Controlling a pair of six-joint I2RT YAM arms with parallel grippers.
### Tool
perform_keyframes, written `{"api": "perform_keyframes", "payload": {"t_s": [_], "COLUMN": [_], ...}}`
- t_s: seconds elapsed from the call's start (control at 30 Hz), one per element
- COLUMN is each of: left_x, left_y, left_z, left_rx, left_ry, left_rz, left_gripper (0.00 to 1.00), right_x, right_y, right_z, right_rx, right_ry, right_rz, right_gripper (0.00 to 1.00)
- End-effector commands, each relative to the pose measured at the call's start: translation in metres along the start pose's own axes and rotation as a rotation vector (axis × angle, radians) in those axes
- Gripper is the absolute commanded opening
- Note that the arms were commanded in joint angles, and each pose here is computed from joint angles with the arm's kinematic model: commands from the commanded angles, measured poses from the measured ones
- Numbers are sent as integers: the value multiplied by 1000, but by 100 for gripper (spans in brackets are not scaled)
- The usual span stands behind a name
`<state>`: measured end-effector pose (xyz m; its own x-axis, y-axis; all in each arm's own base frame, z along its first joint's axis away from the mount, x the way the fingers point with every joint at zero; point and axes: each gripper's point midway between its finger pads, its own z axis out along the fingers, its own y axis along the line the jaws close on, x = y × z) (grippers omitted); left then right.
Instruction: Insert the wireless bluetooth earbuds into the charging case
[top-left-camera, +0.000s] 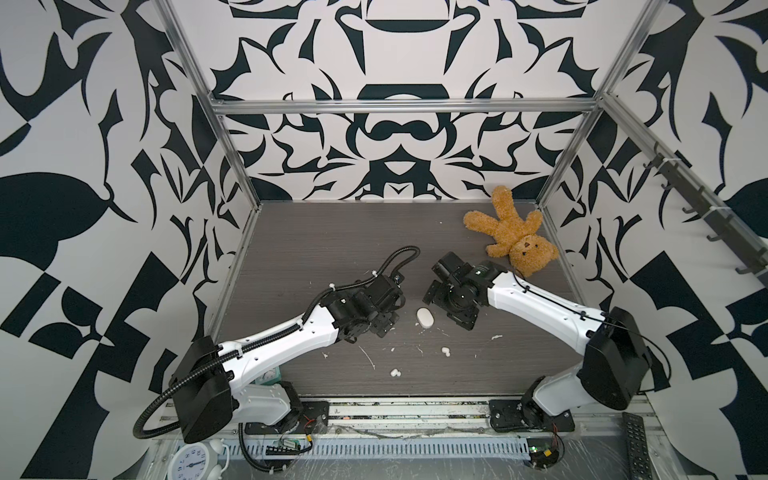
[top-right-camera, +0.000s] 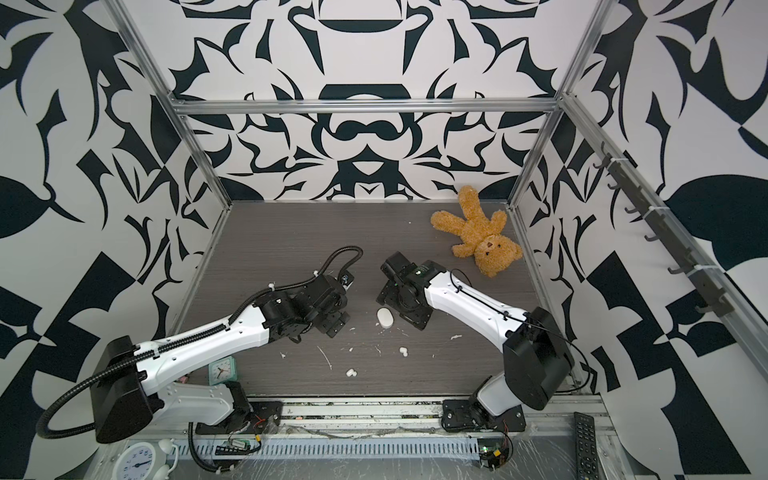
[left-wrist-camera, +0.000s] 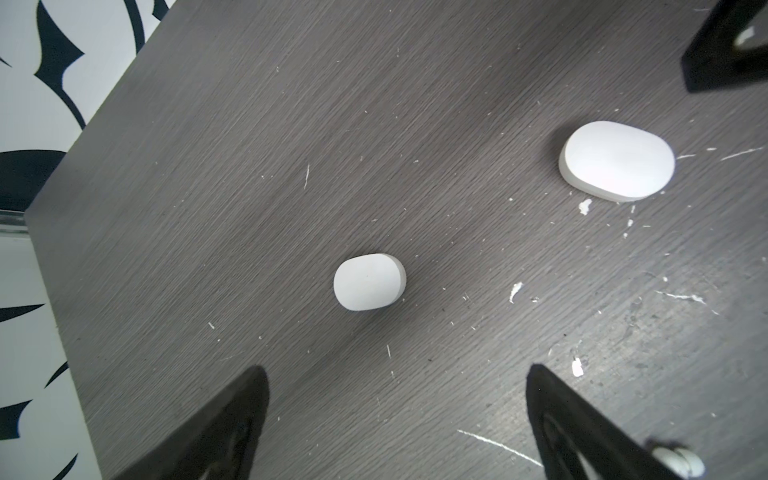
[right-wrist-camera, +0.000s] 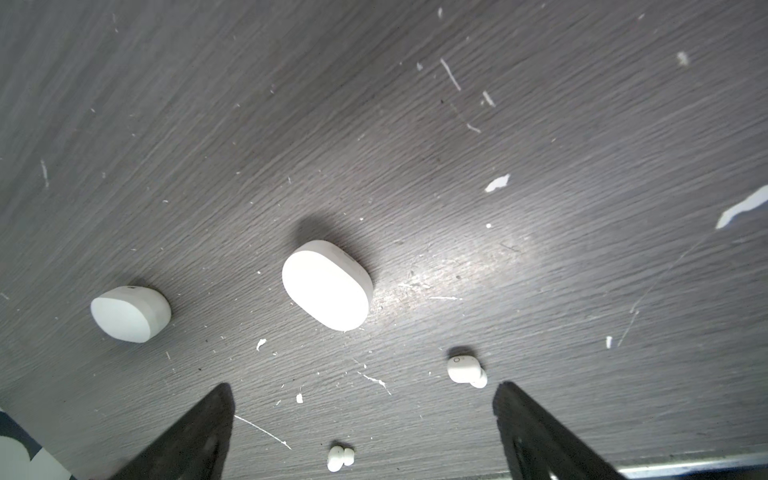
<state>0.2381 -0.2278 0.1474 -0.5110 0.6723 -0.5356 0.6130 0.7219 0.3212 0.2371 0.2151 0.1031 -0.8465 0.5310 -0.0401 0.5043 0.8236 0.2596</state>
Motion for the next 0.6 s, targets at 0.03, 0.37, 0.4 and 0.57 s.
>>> {"api": "perform_keyframes", "payload": {"t_s": [0.03, 0.37, 0.4, 0.57], "left_x": [-6, -9, -9, -10], "left_y": [11, 11, 10, 10], "left_z": [-6, -14, -14, -18], "left_rx": [-55, -63, -62, -69], "left_ry": [-38, -64, -65, -77], "left_rz": [-26, -12, -6, 2], "left_gripper": [99, 99, 99, 99], "right_x": [3, 4, 5, 6], "right_y": [14, 16, 17, 24], "right_z": [-8, 13, 15, 27], "right_rx": [-12, 25, 30, 70], "right_ry": [-7, -3, 0, 25], "right_rz": [88, 214, 218, 214], "right_gripper": [99, 93, 93, 92]}}
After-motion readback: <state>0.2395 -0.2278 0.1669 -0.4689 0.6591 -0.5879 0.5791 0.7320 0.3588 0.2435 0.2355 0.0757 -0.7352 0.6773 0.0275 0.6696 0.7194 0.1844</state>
